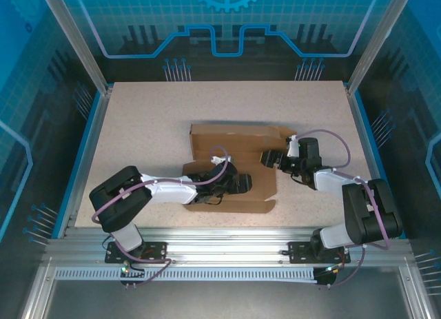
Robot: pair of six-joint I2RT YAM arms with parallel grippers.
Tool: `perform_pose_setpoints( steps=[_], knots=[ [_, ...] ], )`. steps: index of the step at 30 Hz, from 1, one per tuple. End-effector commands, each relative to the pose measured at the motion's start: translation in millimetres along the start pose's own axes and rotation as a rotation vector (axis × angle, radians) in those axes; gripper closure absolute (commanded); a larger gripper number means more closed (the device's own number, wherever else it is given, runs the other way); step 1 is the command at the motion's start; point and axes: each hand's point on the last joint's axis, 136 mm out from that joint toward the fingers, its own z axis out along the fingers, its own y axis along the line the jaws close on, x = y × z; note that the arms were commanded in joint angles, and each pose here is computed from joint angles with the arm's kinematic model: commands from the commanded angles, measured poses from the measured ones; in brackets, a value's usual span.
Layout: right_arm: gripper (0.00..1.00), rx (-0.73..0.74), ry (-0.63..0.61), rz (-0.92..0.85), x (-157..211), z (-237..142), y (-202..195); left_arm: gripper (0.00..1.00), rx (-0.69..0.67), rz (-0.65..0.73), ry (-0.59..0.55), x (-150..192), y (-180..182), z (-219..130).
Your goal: Fold the paper box
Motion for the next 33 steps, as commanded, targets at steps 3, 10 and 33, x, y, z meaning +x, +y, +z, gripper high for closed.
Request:
perform_pose_setpoints(
  steps=[3, 10, 33],
  knots=[
    [0.01, -0.015, -0.059, -0.029, -24, -2, 11, 0.01, 0.002, 0.034, -0.021, -14, -10, 2],
    [0.04, 0.051, -0.095, 0.019, -28, 4, -5, 0.01, 0.027, 0.063, -0.026, -17, -19, 9],
    [0.07, 0.005, -0.108, 0.043, -25, 36, 6, 0.01, -0.008, 0.005, 0.052, 15, -1, 28]
  ],
)
